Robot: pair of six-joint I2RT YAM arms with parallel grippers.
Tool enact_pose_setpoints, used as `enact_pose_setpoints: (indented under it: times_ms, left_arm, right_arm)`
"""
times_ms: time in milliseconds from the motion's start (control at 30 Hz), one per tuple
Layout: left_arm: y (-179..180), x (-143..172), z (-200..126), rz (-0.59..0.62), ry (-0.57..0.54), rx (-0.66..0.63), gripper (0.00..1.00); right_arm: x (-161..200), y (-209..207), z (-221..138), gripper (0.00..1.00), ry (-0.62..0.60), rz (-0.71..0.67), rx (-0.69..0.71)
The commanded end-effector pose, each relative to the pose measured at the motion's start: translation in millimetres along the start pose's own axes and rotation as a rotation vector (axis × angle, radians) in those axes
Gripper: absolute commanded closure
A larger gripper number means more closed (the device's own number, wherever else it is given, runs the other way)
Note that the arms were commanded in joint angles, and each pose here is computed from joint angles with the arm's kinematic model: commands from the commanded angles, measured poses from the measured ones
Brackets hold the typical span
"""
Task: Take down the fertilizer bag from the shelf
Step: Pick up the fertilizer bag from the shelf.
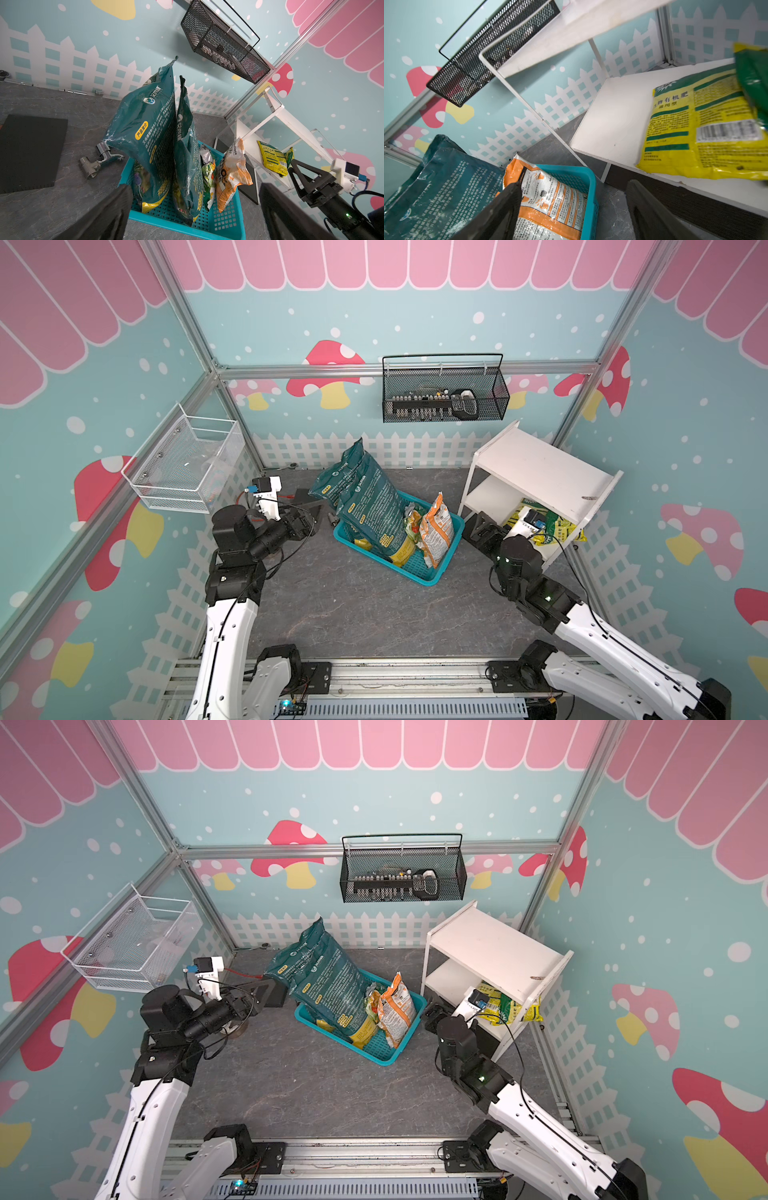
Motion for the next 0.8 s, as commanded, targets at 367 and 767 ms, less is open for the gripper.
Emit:
enact_pose_setpoints:
  times_ms: [367, 767]
  left_arm:
    - [-7, -9, -5, 0.047, -0.022, -0.001, 0.01]
    - [-6, -9, -5, 0.049, -0.023, -0.003, 0.01]
  right_arm:
    - [-6, -79, -44, 0.13, -0.121, 0.086, -0.014]
    - [-22, -122, -68, 0.20, -0.220, 0.328, 0.204]
Point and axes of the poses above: each gripper's point midway between its finger pads, its own z axis out along the fingers, its own y axis along the line the jaws close on, x = y × z, the point moved 7 cm from there along -z, back along the fingers, and after that the axes turned 14 degrees about z, right-handed, at the moved point
